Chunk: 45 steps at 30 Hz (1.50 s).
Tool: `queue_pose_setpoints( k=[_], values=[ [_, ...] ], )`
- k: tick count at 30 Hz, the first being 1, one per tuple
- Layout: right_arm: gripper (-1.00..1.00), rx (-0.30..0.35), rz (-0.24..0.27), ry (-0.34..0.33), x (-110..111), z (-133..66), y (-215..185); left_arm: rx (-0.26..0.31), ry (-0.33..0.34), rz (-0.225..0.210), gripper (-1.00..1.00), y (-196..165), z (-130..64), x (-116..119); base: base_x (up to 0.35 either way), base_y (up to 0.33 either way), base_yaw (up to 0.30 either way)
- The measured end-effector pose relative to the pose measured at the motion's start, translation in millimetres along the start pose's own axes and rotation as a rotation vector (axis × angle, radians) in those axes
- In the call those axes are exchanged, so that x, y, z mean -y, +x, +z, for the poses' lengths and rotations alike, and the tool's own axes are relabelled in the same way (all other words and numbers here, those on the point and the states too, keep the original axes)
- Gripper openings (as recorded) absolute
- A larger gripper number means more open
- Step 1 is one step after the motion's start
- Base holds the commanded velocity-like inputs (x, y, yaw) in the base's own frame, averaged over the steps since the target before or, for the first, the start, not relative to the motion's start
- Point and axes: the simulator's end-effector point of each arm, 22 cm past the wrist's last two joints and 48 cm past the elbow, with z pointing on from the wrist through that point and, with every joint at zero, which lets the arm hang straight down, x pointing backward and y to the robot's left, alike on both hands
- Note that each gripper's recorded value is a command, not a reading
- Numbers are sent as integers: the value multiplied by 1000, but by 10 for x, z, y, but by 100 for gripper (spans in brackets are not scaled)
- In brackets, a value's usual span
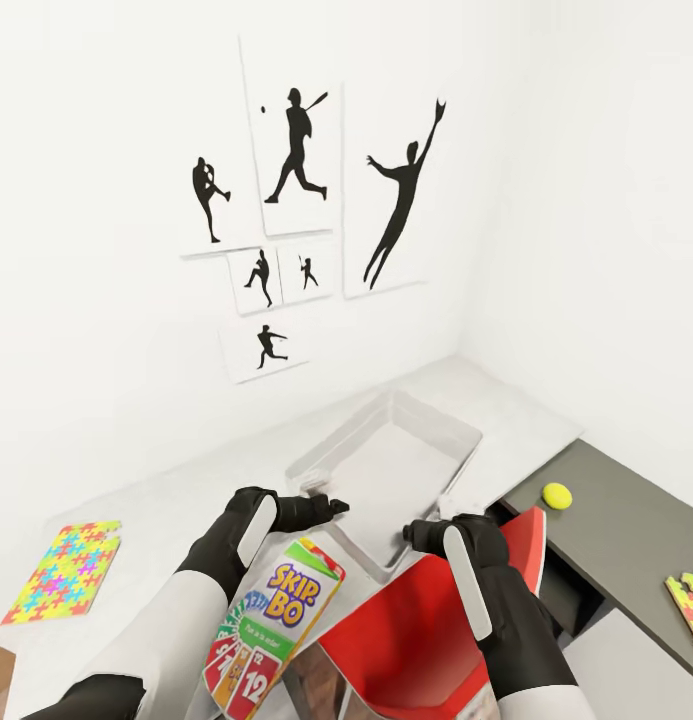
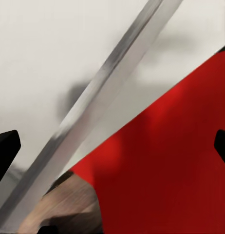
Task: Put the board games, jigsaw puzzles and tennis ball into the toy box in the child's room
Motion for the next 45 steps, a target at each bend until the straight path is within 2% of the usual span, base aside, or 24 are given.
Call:
queue_pose_setpoints(
  k=[16, 45],
  values=[
    [100, 24, -2, -2, -13, -104, -83, 22, 9, 11, 100, -91, -102, 93, 0, 65, -35],
    [100, 72, -4, -9, -46, -307, -241, 62, 18, 37, 100, -244, -292, 250, 0, 2, 0]
  ],
)
